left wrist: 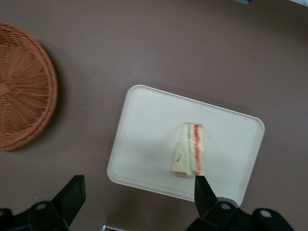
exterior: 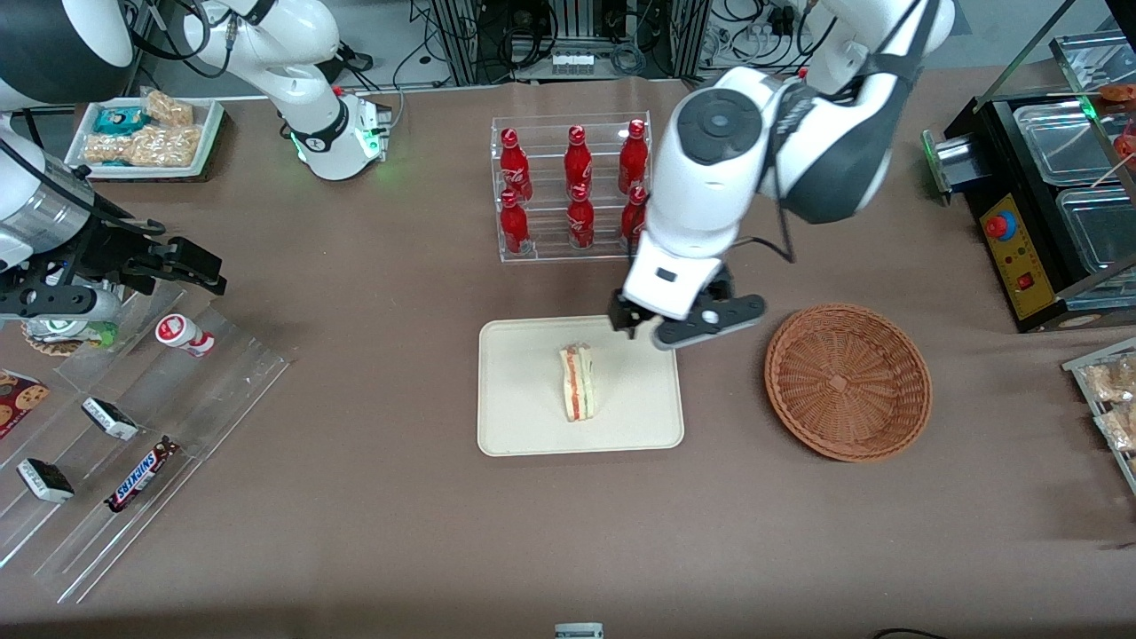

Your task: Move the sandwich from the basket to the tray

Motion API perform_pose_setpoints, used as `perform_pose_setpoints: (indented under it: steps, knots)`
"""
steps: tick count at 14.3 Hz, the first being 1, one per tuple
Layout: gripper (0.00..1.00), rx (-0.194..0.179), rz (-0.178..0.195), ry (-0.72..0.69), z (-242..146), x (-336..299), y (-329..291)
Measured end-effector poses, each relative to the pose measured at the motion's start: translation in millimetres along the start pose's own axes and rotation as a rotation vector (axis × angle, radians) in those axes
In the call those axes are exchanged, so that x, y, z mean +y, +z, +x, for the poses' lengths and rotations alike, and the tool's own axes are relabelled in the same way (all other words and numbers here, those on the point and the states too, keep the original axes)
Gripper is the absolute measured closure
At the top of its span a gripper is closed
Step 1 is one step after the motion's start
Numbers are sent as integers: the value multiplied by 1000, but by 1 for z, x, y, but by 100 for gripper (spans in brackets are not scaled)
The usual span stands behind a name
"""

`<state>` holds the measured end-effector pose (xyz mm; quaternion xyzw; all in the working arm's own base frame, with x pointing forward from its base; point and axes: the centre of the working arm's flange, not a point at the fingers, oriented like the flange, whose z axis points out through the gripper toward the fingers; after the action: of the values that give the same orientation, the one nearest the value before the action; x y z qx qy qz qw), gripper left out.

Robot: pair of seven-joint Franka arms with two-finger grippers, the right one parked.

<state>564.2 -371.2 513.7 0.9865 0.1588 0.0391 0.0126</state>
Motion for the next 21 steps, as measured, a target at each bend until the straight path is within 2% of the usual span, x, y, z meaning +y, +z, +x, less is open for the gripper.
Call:
perform_pose_setpoints:
  steps: [3, 8, 11, 16, 19, 21]
  knots:
    - [0, -38, 52, 25, 37, -48, 4]
    - [0, -75, 82, 109, 78, -153, -4]
    - [0, -115, 99, 167, 89, -205, -15]
    - [0, -132, 79, 286, 94, -279, -57]
    - [0, -155, 60, 422, 87, -305, -83]
    - [0, -147, 53, 478, 87, -314, -101]
